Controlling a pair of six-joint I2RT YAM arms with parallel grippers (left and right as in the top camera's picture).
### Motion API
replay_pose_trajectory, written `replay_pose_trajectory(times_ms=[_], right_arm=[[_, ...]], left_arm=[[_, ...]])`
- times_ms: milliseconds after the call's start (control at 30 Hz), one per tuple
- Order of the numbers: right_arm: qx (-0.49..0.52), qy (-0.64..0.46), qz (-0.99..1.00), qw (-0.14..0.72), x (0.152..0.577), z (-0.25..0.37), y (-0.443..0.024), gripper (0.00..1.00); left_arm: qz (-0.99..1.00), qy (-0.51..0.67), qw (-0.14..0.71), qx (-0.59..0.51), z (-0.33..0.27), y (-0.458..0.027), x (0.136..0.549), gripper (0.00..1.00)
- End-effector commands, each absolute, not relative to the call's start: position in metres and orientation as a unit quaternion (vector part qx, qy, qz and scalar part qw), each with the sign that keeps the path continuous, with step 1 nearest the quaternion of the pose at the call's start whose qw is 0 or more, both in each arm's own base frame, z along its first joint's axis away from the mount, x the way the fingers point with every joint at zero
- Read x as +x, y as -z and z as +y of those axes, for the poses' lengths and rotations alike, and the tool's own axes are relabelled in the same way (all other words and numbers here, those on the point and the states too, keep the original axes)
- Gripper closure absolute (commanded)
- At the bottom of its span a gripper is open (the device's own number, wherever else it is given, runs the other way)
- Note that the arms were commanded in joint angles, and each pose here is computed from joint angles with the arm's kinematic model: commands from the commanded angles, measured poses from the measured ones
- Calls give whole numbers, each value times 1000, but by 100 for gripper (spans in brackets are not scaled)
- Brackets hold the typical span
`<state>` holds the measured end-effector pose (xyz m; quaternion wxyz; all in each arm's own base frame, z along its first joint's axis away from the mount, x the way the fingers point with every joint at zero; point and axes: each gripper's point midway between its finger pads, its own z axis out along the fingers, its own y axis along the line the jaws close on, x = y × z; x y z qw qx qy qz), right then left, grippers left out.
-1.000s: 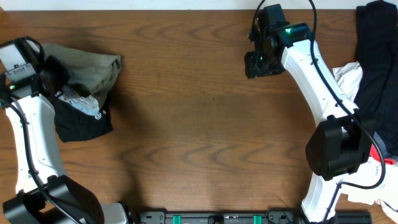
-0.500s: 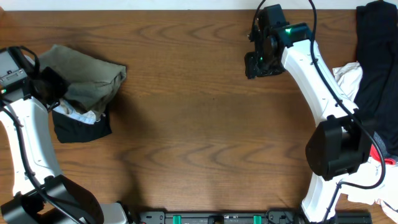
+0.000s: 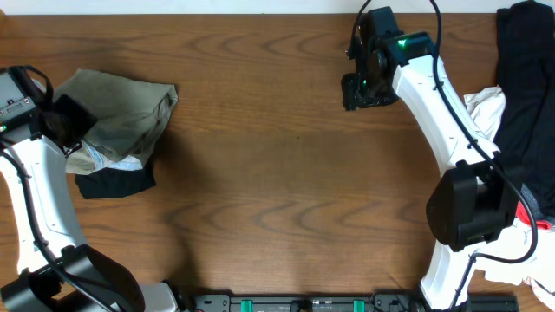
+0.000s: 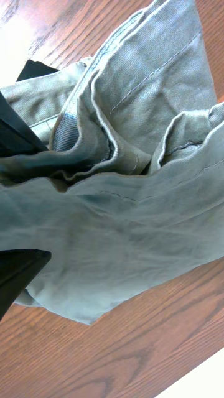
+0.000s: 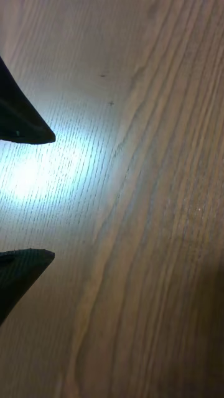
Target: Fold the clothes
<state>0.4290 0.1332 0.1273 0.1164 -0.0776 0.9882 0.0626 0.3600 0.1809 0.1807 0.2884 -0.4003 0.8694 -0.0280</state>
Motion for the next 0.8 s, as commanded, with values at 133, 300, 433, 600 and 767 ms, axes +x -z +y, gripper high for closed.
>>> replay_pose_trajectory(times_ms=[133,300,433,600,767], right_arm=[[-77,-67,984,146,434,129,-148,47],[-77,-68,983,152,437,129,-149,47],[-76,-68,983,155,439,129,-150,47],[-75,-69,983,156,439,128,-150,47],[-75,-68,983,154,438,128,-149,47]], left_arm=[[857,21,323,-401,185,-208,355,53],[843,14,353,-405,190,-231,345,48],[833,12,369,-411,193,-243,340,46],[827,15,386,-409,196,-247,349,45],[826,81,426,-361,188,-252,386,56]])
